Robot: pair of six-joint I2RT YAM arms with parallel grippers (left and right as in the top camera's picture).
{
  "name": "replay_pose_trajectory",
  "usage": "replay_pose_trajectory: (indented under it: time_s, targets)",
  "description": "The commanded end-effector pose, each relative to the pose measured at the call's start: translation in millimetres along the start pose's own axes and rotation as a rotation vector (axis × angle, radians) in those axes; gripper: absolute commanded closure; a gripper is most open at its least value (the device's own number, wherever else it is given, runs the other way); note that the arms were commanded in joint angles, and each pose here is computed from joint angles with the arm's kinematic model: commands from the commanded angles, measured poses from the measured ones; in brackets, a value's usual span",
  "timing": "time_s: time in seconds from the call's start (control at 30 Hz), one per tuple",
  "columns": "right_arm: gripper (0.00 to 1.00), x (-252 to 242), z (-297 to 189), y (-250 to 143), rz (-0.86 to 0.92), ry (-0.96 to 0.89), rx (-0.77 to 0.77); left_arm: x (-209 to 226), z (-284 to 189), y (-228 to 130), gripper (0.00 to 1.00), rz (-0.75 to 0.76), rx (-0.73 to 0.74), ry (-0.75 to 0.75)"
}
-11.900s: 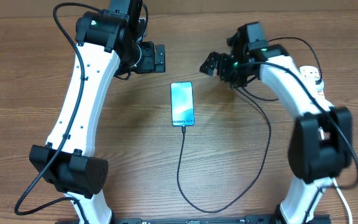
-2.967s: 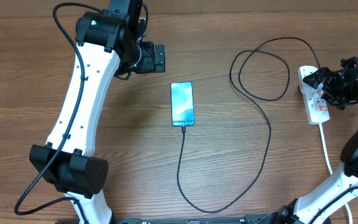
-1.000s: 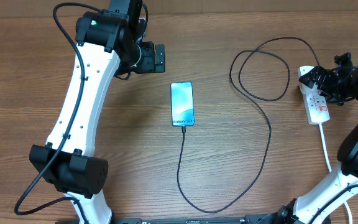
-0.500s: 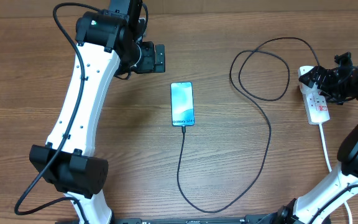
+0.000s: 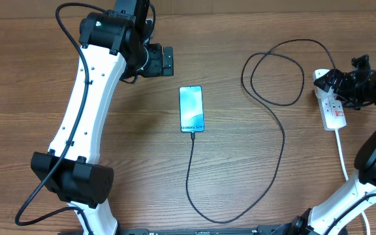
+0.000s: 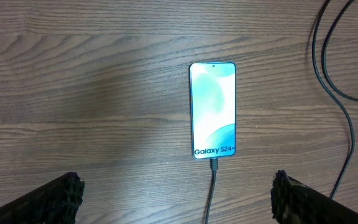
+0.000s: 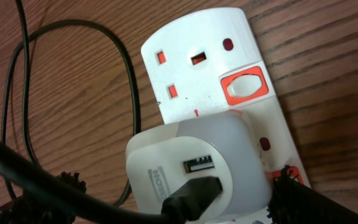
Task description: Plug charger to phone and switch on socket
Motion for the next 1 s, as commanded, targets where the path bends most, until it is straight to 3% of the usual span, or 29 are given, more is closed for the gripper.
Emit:
replay_pose_trajectory:
  time_s: [0.0, 0.97]
  targets:
    - [0.0, 1.4, 5.1, 1.6, -0.004, 0.03, 0.007, 0.0, 1.4, 0.9, 0.0, 0.02, 0.0, 0.011]
    - [0.0, 0.6, 11.2, -6.8, 0.009, 0.047, 0.03, -0.2, 1.4, 0.8, 0.0, 0.021, 0.0, 0.01]
Point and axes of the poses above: each gripper's point midway between its finger pads, its own z axis out along the fingers, its own x axis along the line the jaws close on, y = z × x, the point moved 9 cm from there along -z, back along the fingers, and after that the axes turned 1 degree about -z, right-handed, at the moved point
